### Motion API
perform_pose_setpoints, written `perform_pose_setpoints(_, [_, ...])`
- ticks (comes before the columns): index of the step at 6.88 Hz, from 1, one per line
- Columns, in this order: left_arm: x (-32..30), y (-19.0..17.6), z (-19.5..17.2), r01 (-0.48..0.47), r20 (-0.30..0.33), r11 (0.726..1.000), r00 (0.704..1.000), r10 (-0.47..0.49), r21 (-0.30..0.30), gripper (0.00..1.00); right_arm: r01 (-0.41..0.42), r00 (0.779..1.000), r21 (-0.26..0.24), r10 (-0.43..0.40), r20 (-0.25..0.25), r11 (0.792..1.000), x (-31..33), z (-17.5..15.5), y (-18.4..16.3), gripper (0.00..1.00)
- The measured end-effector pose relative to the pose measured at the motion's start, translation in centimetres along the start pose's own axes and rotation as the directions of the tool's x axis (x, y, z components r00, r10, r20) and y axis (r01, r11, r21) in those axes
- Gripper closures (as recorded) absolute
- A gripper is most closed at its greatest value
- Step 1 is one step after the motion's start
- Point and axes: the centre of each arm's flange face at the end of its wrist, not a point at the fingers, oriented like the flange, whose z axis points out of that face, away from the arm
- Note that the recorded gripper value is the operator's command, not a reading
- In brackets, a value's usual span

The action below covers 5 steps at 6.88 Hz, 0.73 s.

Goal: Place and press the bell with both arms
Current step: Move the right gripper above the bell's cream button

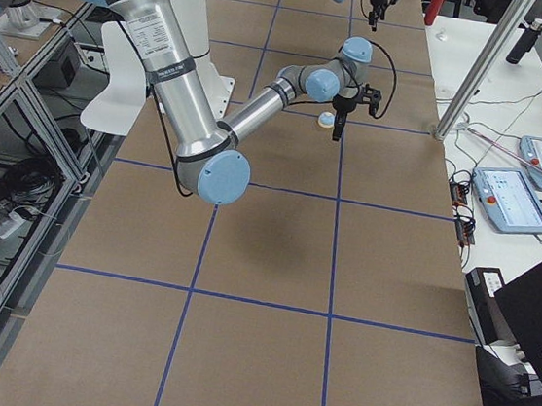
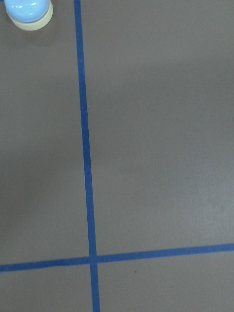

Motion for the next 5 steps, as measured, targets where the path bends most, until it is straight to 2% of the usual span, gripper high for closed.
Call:
perform_pose_setpoints(2, [-1.8, 1.5, -0.2, -0.014, 0.011, 1.000, 1.000, 0.014, -0.008, 0.00, -0.002, 1.000, -0.018, 0.002, 0.008, 1.000, -5.3, 1.4, 1.8, 1.00])
perform_pose_setpoints(5, [-3.1, 3.2, -0.1, -0.022, 0.013, 1.000, 1.000, 0.022, -0.020, 0.00, 0.031, 0.999, -0.051, -0.032, -0.024, 0.998, -12.7, 5.0, 2.9, 1.00])
